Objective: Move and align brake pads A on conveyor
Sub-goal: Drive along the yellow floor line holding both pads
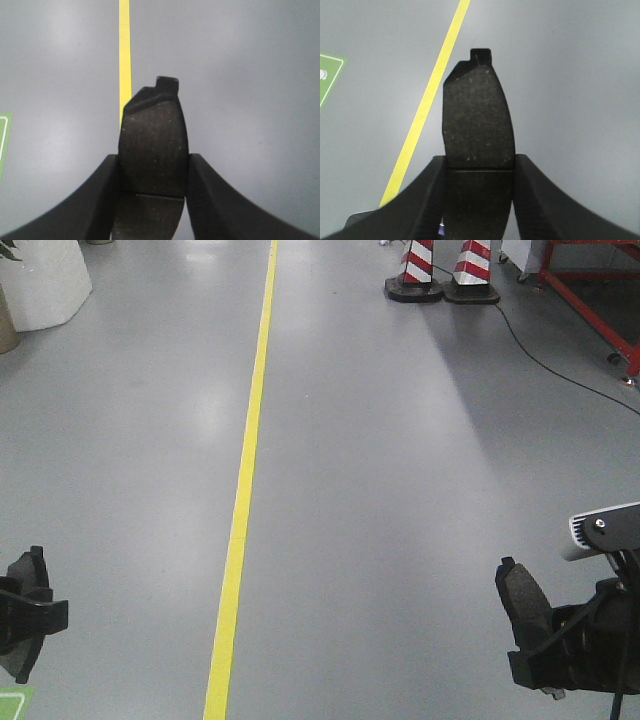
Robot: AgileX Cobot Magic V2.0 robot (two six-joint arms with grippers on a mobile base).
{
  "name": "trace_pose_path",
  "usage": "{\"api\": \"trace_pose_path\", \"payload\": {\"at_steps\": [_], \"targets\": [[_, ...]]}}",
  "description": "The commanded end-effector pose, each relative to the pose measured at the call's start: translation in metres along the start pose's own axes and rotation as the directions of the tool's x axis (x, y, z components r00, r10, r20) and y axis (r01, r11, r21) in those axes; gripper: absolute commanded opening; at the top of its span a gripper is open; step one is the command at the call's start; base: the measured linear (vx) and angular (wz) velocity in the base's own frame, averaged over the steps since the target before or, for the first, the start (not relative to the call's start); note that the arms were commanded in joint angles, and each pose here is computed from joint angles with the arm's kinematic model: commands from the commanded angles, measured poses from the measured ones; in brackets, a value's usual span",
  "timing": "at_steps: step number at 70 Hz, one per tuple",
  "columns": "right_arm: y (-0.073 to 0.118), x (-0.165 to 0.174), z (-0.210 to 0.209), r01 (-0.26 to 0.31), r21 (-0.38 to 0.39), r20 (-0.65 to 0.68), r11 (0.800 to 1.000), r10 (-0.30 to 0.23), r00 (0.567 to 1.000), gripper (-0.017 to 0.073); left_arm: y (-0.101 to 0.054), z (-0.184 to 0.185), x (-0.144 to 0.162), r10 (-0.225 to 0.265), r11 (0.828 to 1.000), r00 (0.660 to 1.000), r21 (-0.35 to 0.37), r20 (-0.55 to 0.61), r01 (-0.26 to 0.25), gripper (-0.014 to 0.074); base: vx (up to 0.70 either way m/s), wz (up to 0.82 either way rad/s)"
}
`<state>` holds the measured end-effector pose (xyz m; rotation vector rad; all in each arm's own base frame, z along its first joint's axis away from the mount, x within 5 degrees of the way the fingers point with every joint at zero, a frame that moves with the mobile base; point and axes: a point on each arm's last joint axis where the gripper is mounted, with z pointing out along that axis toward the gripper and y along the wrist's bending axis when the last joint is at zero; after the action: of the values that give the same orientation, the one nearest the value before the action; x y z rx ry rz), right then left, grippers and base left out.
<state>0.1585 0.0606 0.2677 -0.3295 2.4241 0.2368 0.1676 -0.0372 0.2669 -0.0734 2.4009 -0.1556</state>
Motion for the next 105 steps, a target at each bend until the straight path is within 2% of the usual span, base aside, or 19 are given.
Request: {"api": "trace_pose_path", "payload": {"at_steps": [1, 105], "targets": [[0.001, -0.0139, -0.008, 0.014, -0.003, 0.106, 1.0, -0.014, 0.994, 0.009, -0.0042, -0.0079, -0.0128, -0.003, 0.999, 0.995, 0.04, 0.102, -0.001, 0.0177, 0.38, 0.0], [0.001, -0.0135, -0.0077, 0.014, -0.003, 0.1, 1.0, -0.014, 0.995, 0.009, -0.0042, -0.0079, -0.0128, -0.003, 0.999, 0.995, 0.04, 0.102, -0.001, 0.0177, 0.51, 0.01]]}}
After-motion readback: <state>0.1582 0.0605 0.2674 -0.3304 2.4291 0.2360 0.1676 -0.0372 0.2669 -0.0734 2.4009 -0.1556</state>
